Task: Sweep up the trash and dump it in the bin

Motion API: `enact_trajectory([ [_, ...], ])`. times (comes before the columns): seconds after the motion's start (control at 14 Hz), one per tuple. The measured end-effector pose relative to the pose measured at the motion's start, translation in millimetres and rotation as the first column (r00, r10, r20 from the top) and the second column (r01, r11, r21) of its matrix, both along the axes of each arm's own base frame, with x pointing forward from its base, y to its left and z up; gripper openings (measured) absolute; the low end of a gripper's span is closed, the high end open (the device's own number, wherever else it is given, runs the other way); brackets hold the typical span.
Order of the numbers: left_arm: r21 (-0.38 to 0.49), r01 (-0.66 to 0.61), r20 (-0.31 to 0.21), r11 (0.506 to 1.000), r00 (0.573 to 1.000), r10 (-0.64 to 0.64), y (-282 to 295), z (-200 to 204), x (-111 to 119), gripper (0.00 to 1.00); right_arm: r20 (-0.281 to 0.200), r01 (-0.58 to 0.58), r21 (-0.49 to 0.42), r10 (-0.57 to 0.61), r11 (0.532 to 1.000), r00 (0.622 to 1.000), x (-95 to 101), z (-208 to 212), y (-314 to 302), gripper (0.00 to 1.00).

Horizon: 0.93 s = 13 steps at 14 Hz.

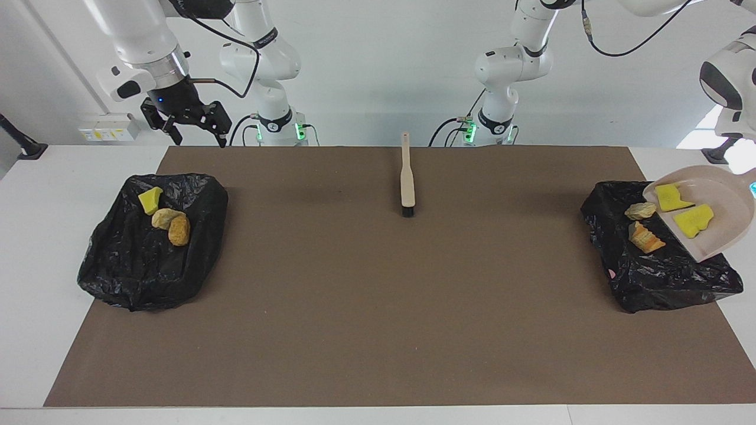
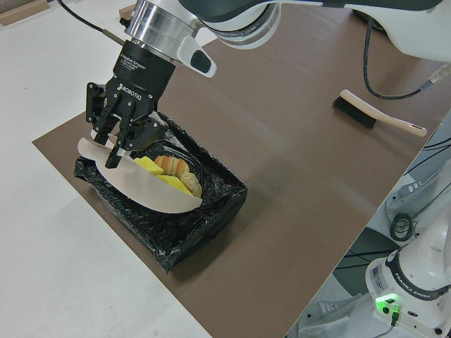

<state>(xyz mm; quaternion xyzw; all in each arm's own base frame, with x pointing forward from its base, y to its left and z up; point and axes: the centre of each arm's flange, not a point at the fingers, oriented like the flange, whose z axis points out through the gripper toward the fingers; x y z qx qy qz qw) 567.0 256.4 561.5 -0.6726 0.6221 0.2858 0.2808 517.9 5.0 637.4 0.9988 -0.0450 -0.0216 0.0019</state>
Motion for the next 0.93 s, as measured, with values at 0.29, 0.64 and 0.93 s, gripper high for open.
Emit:
enact_trajectory([
  [0.29, 0.057, 0.067, -0.021, 0.996, 0.998, -0.066, -27.6, 3.4, 12.7, 0.32, 0.000, -0.034, 0.002, 0.034, 0.999, 0.999, -2.6, 1.6, 22.7, 1.00],
  [0.64, 0.153, 0.146, -0.059, 0.977, 0.989, -0.138, -61.4, 8.4, 29.0, 0.32, 0.007, -0.032, 0.002, 0.032, 0.999, 0.999, -2.3, 2.5, 21.9, 1.00],
  [0.93, 0.204, 0.157, -0.057, 0.966, 0.987, -0.148, -66.1, 22.7, 33.2, 0.32, 0.007, -0.024, 0.001, 0.024, 1.000, 1.000, -2.0, 2.6, 17.5, 1.00],
])
